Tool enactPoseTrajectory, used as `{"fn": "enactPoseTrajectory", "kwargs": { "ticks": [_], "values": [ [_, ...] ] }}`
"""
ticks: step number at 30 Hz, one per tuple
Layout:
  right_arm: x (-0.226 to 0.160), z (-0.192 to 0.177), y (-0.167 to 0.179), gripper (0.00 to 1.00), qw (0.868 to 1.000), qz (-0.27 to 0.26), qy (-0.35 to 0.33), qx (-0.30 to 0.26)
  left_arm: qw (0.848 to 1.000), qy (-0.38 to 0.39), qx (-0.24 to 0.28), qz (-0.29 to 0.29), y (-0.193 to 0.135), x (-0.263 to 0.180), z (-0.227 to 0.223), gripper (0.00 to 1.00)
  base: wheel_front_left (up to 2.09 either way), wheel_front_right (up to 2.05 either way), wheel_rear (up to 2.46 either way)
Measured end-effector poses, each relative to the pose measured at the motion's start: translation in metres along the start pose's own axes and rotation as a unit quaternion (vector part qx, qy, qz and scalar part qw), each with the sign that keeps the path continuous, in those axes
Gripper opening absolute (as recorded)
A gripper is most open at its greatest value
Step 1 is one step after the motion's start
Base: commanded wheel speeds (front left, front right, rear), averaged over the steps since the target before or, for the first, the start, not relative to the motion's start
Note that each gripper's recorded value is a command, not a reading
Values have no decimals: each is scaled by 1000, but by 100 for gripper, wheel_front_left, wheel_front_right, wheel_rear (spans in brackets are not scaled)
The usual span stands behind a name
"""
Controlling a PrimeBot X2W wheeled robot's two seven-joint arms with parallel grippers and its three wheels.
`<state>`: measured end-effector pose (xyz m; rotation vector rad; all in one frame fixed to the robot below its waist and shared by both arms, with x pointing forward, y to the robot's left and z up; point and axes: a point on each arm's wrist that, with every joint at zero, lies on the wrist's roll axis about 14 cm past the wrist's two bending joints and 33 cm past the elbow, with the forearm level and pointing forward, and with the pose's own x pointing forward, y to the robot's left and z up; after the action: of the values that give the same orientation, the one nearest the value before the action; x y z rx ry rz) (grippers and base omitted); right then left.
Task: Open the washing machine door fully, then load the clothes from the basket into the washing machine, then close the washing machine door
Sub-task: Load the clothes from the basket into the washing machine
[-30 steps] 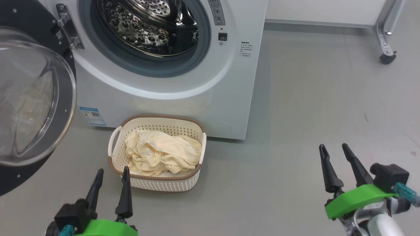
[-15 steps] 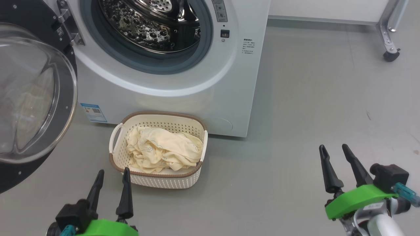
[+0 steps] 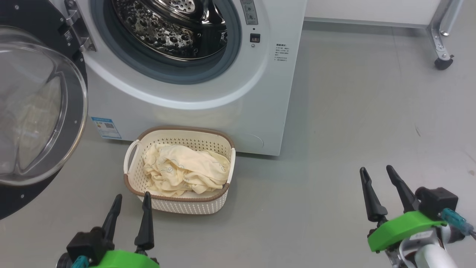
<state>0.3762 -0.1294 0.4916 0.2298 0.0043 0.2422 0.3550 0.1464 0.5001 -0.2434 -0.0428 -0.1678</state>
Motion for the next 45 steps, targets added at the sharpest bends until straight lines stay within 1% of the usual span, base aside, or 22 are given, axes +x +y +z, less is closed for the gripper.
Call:
{"fn": "enactPoseTrajectory", "kwargs": {
  "ticks": [4, 17, 26, 32, 39, 45],
  "values": [
    [-1, -4, -1, 100, 999, 5, 10, -34, 1000, 1, -1, -1, -1, 0, -1, 100, 0, 0, 0],
    [1, -6, 3, 100, 1000, 7, 11, -28, 1000, 6, -8, -1, -2, -2, -4, 100, 0, 0, 0],
    [1, -6, 4, 100, 1000, 9, 11, -27, 1000, 11, -29, -6, -5, -3, -7, 100, 27, -27, 0],
    [1, -9, 5, 100, 1000, 8, 15, -25, 1000, 10, -24, -4, -2, -4, -6, 100, 122, -122, 0],
    [1, -9, 5, 100, 1000, 8, 14, -25, 1000, 7, -23, -2, 0, -4, -4, 100, 200, -200, 0],
    [1, -9, 4, 100, 1000, 8, 15, -25, 1000, -5, -3, 5, 5, -1, 4, 100, 165, -165, 0]
  ]
}}
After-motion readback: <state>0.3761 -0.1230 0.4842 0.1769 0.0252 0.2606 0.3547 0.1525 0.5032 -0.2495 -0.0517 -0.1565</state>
